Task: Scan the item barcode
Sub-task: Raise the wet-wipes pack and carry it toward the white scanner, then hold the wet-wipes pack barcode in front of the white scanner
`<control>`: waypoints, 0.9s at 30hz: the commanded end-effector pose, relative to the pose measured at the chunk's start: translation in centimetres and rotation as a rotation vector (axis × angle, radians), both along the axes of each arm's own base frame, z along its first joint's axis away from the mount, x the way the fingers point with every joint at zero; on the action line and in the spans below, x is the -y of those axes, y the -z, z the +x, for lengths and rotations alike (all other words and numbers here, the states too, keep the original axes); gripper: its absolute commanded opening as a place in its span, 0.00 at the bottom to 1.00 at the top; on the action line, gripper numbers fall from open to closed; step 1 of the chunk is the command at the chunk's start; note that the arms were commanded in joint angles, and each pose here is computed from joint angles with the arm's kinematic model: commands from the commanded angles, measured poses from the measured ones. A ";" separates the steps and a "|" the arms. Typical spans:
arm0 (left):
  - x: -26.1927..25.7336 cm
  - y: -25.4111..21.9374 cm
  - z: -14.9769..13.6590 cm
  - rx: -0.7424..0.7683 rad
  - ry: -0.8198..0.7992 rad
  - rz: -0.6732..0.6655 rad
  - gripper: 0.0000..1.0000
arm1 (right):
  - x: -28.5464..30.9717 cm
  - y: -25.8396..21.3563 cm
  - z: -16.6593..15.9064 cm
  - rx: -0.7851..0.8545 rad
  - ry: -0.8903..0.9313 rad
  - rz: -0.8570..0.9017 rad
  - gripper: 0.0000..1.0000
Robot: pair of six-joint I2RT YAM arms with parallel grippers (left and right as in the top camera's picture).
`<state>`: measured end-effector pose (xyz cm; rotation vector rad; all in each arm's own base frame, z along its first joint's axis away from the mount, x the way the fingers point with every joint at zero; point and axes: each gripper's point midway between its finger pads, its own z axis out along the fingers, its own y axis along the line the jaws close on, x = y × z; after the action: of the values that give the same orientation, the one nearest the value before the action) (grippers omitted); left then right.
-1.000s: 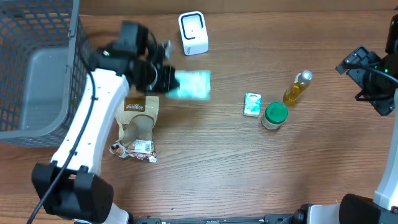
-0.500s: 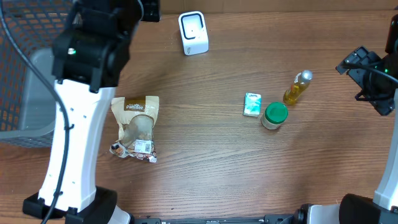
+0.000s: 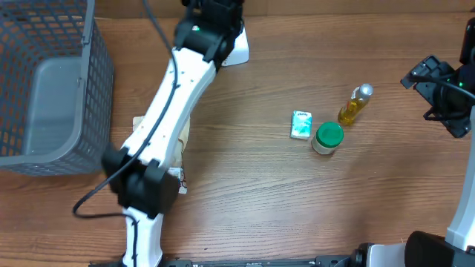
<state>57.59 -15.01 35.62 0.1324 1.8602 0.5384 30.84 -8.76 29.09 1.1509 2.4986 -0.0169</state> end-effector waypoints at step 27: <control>3.5 14.4 7.3 -0.122 0.040 0.486 0.04 | 0.1 -0.3 -0.1 0.012 0.008 -0.005 1.00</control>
<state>65.07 -18.08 20.71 0.5297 1.8184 0.9504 30.83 -8.75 29.08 1.1511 2.4989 -0.0170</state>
